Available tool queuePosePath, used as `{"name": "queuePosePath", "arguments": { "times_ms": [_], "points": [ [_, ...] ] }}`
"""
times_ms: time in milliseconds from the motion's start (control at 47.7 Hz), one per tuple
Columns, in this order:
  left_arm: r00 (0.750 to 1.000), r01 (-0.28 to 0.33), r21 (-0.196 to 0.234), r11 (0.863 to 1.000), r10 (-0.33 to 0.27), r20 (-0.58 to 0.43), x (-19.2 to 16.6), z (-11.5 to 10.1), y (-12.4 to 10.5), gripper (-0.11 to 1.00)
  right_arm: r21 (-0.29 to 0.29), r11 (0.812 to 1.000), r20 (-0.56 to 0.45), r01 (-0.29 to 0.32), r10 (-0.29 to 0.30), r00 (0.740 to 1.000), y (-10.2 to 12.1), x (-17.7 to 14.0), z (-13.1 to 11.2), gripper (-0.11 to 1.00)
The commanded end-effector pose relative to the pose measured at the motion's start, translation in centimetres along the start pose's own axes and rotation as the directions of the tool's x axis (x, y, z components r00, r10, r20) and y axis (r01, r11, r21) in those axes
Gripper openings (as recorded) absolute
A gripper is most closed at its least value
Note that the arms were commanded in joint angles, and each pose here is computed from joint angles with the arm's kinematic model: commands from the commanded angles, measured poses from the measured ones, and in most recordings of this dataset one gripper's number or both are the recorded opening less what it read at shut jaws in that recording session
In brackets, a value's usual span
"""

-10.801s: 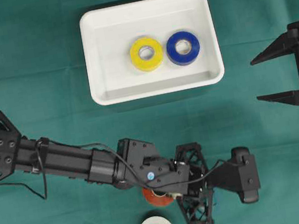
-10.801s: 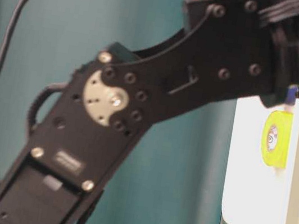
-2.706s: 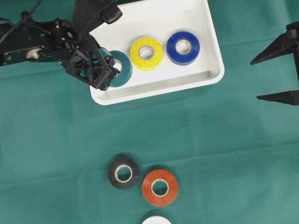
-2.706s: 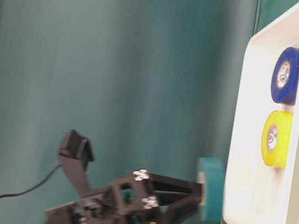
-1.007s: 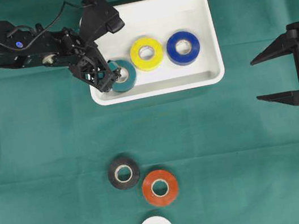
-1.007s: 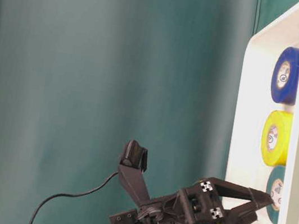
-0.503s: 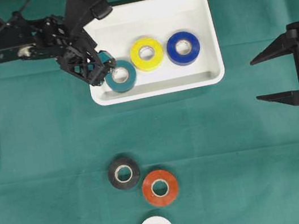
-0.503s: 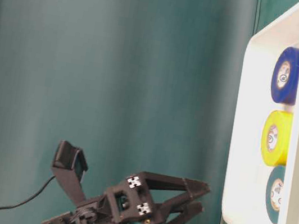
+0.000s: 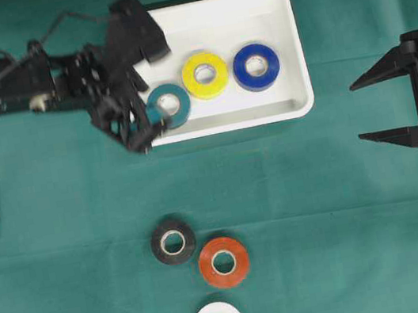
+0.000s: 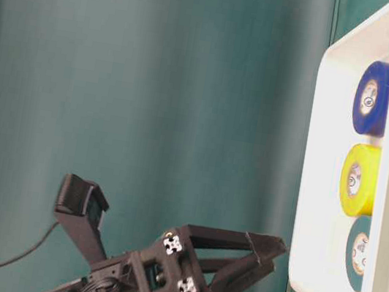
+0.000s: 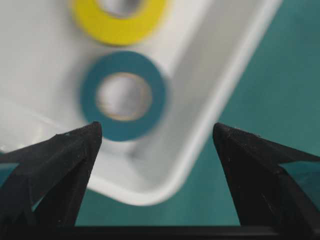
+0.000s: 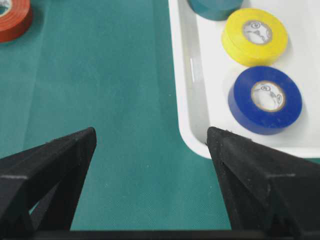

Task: Pick up the tape from a random location and place it into the white case.

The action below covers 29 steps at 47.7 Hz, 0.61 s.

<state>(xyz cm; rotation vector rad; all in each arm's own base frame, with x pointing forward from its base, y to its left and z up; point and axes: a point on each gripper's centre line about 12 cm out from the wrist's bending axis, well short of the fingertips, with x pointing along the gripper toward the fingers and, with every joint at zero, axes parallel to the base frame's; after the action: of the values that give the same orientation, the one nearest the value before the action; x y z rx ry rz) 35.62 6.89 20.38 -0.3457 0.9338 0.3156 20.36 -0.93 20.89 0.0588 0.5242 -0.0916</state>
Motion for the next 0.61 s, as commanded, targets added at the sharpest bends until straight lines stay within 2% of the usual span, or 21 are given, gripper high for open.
{"name": "queuePosePath", "arguments": {
  "times_ms": [0,147,336,587],
  "points": [
    [0.997,0.052,0.051,0.997,-0.055,0.054,-1.4,0.4,-2.4,0.98,-0.001,1.000,0.030,-0.002,0.002,1.000,0.1,-0.1,1.2,0.88],
    [0.985,0.127,0.130,0.983,-0.141,0.104,-1.8,-0.1,-5.9,0.98,0.000,1.000,0.033,-0.002,0.002,0.999,0.1,-0.1,1.3,0.88],
    [0.964,0.197,0.203,0.959,-0.227,0.138,-2.2,-1.0,-9.2,0.98,0.001,1.000,0.035,-0.003,0.002,0.999,0.1,-0.1,1.4,0.88],
    [0.961,0.211,0.223,0.952,-0.243,0.128,-2.3,-1.7,-9.9,0.98,0.007,1.000,0.049,-0.004,0.003,0.999,0.1,-0.2,1.9,0.88]
  ]
}}
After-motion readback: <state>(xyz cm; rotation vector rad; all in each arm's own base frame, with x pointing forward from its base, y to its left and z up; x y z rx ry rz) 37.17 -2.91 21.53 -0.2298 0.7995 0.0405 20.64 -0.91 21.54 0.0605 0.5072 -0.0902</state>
